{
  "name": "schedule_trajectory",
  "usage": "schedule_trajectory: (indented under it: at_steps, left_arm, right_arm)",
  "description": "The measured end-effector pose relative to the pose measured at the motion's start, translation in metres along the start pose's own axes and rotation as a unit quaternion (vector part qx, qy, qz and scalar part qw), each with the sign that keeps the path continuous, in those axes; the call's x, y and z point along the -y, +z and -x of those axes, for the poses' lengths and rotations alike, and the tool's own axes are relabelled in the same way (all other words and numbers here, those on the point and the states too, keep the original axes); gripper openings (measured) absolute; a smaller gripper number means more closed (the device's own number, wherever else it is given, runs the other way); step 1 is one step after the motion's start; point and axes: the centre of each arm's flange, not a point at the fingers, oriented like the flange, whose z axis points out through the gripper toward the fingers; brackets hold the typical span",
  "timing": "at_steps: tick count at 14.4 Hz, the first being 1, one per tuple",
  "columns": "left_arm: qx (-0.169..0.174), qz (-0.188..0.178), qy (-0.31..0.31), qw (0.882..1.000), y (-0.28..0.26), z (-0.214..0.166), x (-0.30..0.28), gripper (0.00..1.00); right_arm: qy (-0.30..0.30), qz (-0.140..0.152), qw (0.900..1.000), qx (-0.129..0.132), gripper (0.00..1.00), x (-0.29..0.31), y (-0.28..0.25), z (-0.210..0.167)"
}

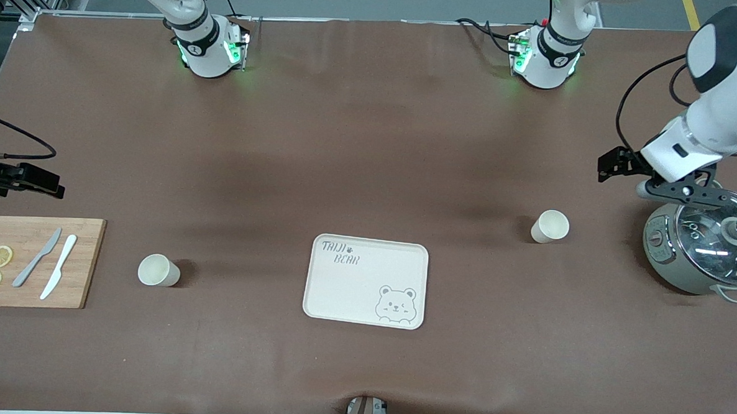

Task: Place white IKEA cup upright on tray with both arms
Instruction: 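Reach the left gripper to the cup while the right gripper reaches the other cup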

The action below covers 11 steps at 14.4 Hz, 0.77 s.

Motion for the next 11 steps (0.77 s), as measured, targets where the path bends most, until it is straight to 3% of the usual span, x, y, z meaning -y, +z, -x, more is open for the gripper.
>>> schedule_trajectory:
  at_steps: [4,8,11]
  left_arm:
    - [-0.002,0.000,0.007,1.000,0.060,0.010,0.006,1.00]
    - [-0.003,0.002,0.009,1.000,0.099,0.002,0.013,1.00]
    - [-0.015,0.002,0.009,1.000,0.130,-0.006,0.014,1.00]
  right_arm:
    - [0.007,0.000,1.000,0.007,1.00,-0.009,0.007,-0.001]
    - [-0.004,0.005,0.999,-0.033,1.00,-0.011,0.023,-0.022]
    - [-0.040,0.007,0.999,-0.035,1.00,-0.014,0.050,-0.036]
